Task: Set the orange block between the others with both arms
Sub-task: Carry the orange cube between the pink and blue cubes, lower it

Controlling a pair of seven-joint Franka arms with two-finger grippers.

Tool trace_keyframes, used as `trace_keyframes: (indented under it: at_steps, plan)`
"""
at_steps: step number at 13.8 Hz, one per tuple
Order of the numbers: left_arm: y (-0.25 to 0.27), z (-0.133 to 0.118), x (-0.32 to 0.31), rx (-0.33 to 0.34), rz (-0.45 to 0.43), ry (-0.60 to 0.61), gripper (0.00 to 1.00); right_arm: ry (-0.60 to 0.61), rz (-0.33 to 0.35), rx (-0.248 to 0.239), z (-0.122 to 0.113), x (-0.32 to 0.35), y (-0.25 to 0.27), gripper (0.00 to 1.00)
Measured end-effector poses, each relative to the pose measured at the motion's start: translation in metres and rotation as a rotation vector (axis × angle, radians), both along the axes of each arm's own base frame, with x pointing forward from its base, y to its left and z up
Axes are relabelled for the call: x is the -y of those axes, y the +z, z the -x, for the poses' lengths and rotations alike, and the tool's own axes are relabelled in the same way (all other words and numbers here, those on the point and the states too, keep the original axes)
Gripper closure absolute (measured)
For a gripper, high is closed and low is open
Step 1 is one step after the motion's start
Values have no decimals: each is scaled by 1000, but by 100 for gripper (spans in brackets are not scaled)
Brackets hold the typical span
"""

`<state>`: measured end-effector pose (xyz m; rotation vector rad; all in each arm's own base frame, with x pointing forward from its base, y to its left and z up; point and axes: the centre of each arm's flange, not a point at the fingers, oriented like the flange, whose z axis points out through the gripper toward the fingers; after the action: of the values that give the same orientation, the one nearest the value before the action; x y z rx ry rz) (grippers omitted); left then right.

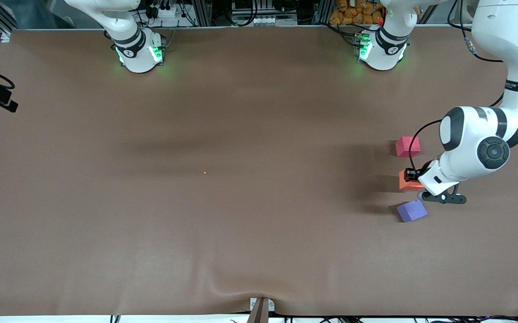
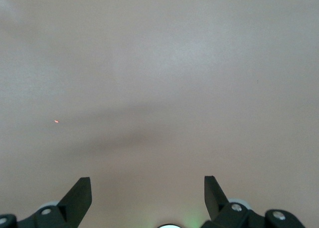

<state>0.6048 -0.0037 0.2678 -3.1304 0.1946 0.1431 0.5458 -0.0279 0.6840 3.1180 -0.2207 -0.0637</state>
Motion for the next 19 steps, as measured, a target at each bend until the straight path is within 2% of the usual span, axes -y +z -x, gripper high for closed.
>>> trace_keyframes:
  at_steps: [9, 19]
  plan:
    - [-28, 15, -22, 15, 8, 25, 52, 6, 0, 0, 0, -3, 0, 0]
    - [-48, 15, -21, 24, 16, 26, 52, 11, -1, 0, 0, -6, 0, 0]
